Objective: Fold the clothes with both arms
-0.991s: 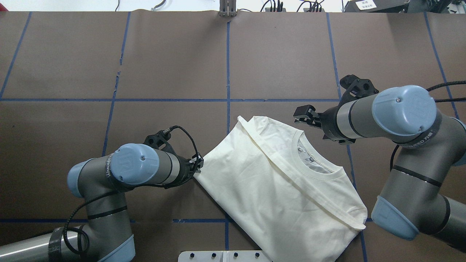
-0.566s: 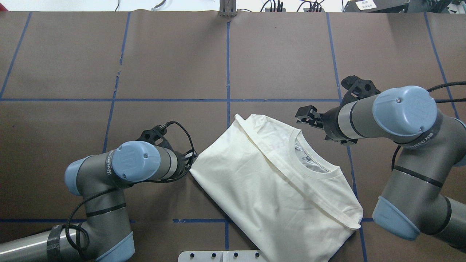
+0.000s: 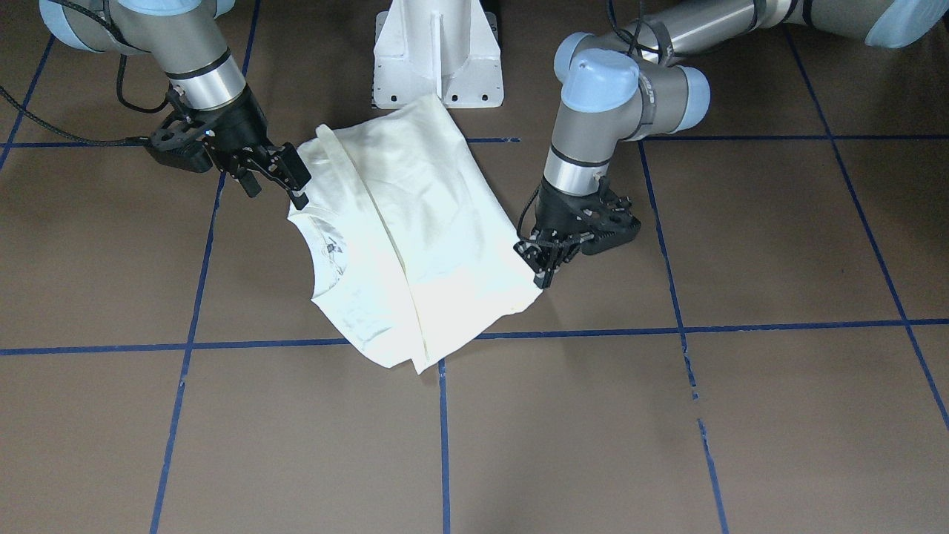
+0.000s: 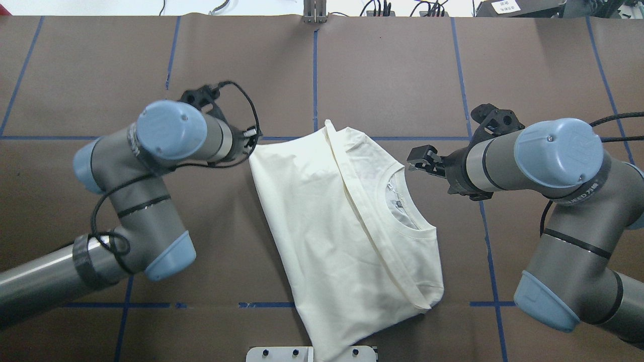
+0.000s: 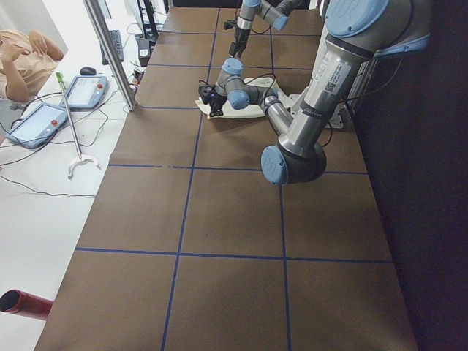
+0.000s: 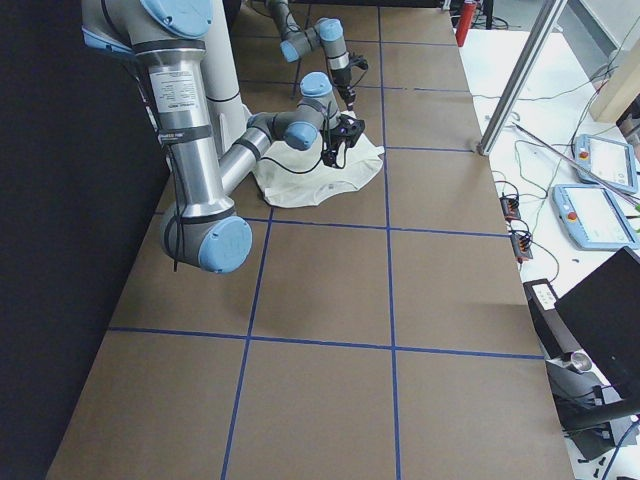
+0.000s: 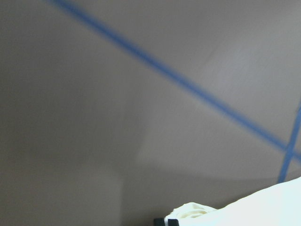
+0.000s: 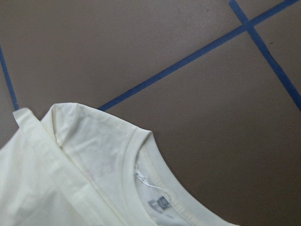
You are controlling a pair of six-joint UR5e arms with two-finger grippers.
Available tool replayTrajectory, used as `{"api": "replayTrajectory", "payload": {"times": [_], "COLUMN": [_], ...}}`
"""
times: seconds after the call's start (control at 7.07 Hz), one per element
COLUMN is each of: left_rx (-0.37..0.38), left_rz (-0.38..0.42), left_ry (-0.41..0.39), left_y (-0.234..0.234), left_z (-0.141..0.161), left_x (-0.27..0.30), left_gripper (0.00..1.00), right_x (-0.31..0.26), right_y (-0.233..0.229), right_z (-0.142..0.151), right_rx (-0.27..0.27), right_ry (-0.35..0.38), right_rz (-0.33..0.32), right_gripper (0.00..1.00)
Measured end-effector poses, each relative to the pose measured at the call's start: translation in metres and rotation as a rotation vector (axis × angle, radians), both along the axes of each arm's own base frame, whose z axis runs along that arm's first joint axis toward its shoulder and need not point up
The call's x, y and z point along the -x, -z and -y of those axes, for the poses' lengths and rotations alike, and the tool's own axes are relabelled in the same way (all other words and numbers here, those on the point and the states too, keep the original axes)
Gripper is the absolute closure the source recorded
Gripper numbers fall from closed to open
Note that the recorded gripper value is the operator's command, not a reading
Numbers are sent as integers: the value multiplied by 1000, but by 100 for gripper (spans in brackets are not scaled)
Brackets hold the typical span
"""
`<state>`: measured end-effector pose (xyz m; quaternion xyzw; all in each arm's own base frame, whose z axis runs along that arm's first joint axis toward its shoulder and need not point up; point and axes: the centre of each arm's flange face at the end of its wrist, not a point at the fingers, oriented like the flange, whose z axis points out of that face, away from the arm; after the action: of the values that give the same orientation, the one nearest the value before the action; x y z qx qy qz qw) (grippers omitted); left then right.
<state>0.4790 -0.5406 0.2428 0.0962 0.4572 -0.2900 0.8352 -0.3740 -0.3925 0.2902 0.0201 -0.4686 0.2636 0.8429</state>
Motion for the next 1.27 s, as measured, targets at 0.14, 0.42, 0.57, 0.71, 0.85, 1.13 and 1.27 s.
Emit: {"api": "replayTrajectory", "payload": {"times": [0.14, 0.42, 0.57, 0.71, 0.85, 1.13, 1.27], "left_rx": [-35, -93, -109, -119, -131, -141, -142], "left_rz": [14, 6, -21, -68, -112, -153, -164], "left_ry": [42, 91, 69, 25, -12, -35, -43], "left_y": [3, 10, 14, 10, 3, -10, -16], "left_z": [62, 156, 160, 140, 117, 93, 83], "left_x": [4, 5, 13, 29, 55, 100, 114], "left_gripper": [100, 48, 46, 46, 46, 47, 46], "right_x": [0, 7, 19, 37, 63, 136, 177], "right_y": [1, 8, 18, 27, 37, 66, 82], "right_z": [0, 0, 2, 8, 18, 34, 41], "right_rx": [-6, -41, -53, -56, -56, -50, -47], "right_ry": [-9, -39, -39, -35, -25, 14, 39], "right_rz": [-2, -5, 4, 7, 5, -7, -23], "right_gripper": [0, 0, 0, 0, 0, 0, 0]}}
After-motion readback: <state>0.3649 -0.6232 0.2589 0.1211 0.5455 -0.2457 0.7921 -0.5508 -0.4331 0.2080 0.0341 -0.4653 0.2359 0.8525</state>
